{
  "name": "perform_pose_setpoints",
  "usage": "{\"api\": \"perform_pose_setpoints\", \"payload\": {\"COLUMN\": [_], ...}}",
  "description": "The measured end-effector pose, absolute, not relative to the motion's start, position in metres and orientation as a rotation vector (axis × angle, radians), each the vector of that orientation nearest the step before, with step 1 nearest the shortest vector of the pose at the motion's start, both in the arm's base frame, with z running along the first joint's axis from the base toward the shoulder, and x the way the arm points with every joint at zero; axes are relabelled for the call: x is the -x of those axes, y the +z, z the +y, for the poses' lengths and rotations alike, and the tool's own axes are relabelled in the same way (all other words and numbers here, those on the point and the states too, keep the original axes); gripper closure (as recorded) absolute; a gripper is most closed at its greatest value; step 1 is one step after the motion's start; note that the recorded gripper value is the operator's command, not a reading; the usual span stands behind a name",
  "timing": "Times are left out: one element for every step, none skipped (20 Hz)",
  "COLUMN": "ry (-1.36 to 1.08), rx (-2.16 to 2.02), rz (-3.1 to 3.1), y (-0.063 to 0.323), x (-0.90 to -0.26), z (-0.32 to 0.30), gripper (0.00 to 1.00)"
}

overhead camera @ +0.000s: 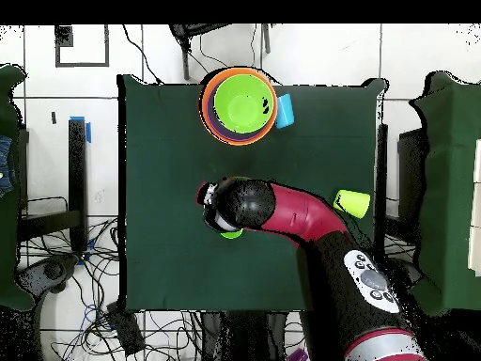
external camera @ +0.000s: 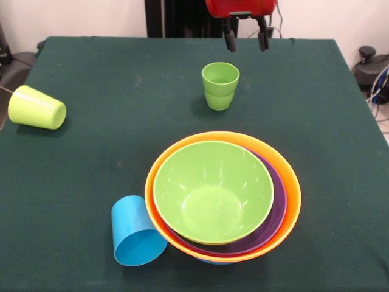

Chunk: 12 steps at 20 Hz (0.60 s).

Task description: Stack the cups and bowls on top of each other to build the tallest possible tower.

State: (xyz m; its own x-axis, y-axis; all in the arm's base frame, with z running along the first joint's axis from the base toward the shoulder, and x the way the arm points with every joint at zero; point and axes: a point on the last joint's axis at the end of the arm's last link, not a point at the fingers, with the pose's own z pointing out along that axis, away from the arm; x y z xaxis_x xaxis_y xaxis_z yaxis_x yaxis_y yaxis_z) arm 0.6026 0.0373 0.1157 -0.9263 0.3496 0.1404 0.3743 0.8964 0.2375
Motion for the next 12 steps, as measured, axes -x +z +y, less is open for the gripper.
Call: {"api": "perform_pose_setpoints", "payload": {"ry": [-0.4, -0.401, -0.403, -0.404, -0.406, -0.405, -0.405, -0.4, -0.397, -0.395, -0.391, -0.38], "rx": [0.568, 0.568, 0.57, 0.571, 0.57, 0.569, 0.567, 0.557, 0.553, 0.549, 0.543, 0.532], "rz": [-2.965, -2.965, -2.963, -2.963, -2.962, -2.963, -2.963, -2.966, -2.967, -2.968, -2.968, -2.971], "y": [0.114, 0.113, 0.11, 0.108, 0.103, 0.101, 0.098, 0.09, 0.087, 0.084, 0.08, 0.07], "x": [-0.601, -0.6, -0.598, -0.597, -0.594, -0.593, -0.592, -0.588, -0.587, -0.585, -0.583, -0.578], "z": [0.038, 0.038, 0.04, 0.04, 0.041, 0.042, 0.042, 0.042, 0.042, 0.042, 0.042, 0.041], "gripper": [0.0, 0.0, 0.0, 0.0, 0.0, 0.0, 0.0, 0.0, 0.0, 0.0, 0.0, 0.0]}}
